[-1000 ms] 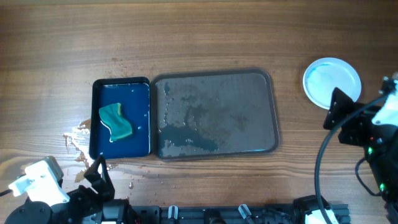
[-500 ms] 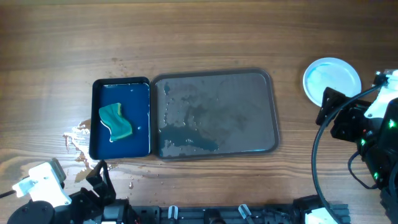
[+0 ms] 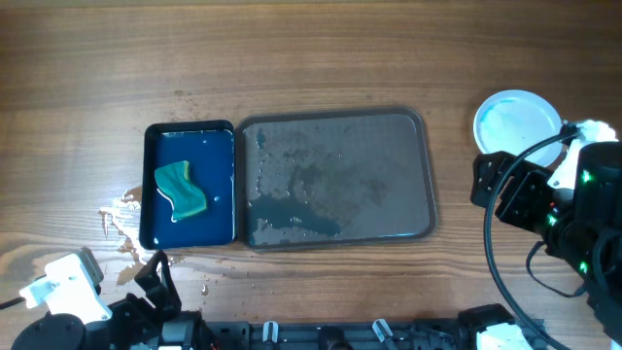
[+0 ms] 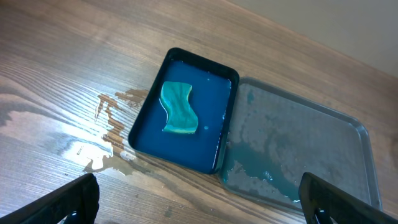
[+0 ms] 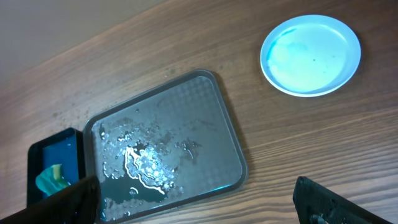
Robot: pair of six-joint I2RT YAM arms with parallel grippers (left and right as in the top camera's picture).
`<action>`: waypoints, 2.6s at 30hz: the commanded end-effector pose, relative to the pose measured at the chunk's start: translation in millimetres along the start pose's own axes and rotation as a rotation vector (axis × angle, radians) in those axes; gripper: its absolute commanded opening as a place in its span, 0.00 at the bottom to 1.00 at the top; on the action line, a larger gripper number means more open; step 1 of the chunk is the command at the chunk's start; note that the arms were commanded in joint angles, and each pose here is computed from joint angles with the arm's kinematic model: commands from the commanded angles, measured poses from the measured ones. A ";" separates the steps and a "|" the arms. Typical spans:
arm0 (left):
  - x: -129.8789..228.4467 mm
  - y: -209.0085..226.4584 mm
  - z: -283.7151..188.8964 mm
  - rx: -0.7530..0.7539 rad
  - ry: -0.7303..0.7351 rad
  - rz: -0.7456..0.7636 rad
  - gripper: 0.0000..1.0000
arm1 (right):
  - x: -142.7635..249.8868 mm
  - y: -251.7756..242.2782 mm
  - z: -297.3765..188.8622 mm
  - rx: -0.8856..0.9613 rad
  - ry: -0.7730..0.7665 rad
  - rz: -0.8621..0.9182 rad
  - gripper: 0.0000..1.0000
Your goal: Clean dirty plates on tray and stack at the side
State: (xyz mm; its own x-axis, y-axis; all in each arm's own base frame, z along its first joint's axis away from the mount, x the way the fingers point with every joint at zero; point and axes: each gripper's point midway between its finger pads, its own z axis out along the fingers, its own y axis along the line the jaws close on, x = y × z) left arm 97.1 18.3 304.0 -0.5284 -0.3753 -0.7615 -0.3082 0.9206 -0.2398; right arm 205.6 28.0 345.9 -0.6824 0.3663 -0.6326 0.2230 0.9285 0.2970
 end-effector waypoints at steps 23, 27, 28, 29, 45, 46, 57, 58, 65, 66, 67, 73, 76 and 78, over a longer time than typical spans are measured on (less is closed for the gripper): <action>1.1 -3.0 -0.4 0.020 0.003 0.019 1.00 | 38.3 12.2 37.2 -0.426 -0.671 -0.265 1.00; 1.1 -3.0 -0.4 0.020 0.003 0.019 1.00 | 53.7 18.2 67.0 -0.511 -0.733 -0.285 1.00; 1.1 -3.0 -0.4 0.020 0.003 0.019 1.00 | 58.2 16.7 75.1 -0.518 -0.733 -0.274 1.00; 1.1 -3.0 -0.4 0.020 0.003 0.019 1.00 | 61.9 15.1 81.0 -0.522 -0.728 -0.263 1.00; 1.1 -3.0 -0.4 0.020 0.003 0.019 1.00 | 82.6 -35.8 147.3 -0.317 -0.754 -0.332 1.00; 1.1 -3.0 -0.4 0.020 0.003 0.019 1.00 | 82.7 -36.0 147.6 -0.307 -0.757 -0.354 1.00; 1.1 -3.0 -0.4 0.020 0.003 0.019 1.00 | 81.4 -38.1 147.6 -0.294 -0.762 -0.349 1.00; 1.1 -3.0 -0.4 0.020 0.003 0.019 1.00 | 81.4 -38.1 147.6 -0.294 -0.762 -0.349 1.00; 1.1 -3.0 -0.4 0.020 0.003 0.019 1.00 | 81.5 -38.1 147.6 -0.294 -0.761 -0.349 1.00; 1.1 -3.0 -0.4 0.020 0.003 0.019 1.00 | 81.5 -38.1 147.6 -0.294 -0.761 -0.349 1.00; 1.1 -3.0 -0.4 0.020 0.003 0.019 1.00 | 81.4 -38.2 147.6 -0.293 -0.761 -0.349 1.00; 1.1 -3.0 -0.4 0.020 0.003 0.019 1.00 | 81.5 -38.1 147.6 -0.294 -0.761 -0.349 1.00; 1.1 -3.0 -0.4 0.020 0.003 0.019 1.00 | 81.5 -38.1 147.6 -0.294 -0.761 -0.349 1.00; 1.1 -3.0 -0.4 0.020 0.003 0.019 1.00 | 81.4 -38.0 147.5 -0.294 -0.762 -0.349 1.00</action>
State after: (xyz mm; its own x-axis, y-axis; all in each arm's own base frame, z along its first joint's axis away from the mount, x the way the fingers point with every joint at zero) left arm 97.1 17.7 303.8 -0.5297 -0.3755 -0.7605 -0.3058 0.9209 -0.2416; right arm 245.1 32.0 174.6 -0.0252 0.1230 -0.9921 -0.1682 0.9777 0.1255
